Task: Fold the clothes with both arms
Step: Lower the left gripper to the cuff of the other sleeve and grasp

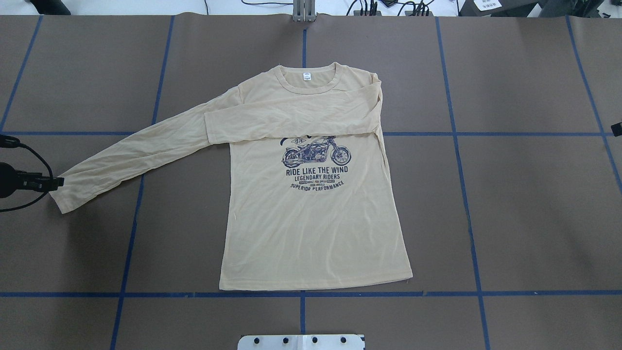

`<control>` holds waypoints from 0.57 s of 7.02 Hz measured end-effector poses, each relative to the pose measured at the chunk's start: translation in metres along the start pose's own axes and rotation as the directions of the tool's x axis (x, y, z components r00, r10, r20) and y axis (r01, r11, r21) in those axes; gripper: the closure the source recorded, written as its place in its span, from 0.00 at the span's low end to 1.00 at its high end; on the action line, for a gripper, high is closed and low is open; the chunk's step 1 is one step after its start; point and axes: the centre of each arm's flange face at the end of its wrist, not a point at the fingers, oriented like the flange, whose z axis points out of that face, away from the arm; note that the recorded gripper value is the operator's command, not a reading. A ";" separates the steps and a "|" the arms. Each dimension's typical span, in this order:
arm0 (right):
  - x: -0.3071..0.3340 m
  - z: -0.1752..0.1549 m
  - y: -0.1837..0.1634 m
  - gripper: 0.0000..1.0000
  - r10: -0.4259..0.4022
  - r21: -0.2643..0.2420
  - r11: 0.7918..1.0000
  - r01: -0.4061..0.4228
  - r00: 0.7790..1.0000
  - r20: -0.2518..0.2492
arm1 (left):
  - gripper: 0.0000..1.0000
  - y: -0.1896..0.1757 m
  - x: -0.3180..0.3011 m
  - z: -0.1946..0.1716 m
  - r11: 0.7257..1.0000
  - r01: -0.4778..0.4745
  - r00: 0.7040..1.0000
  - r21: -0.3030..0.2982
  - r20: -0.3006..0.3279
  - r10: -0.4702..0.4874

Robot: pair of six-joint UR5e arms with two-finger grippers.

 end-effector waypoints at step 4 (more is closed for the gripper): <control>0.000 0.000 0.000 0.00 -0.001 0.000 1.000 0.001 1.000 -0.003 | 0.55 0.012 -0.010 0.007 1.000 -0.007 1.000 -0.002 -0.010 0.007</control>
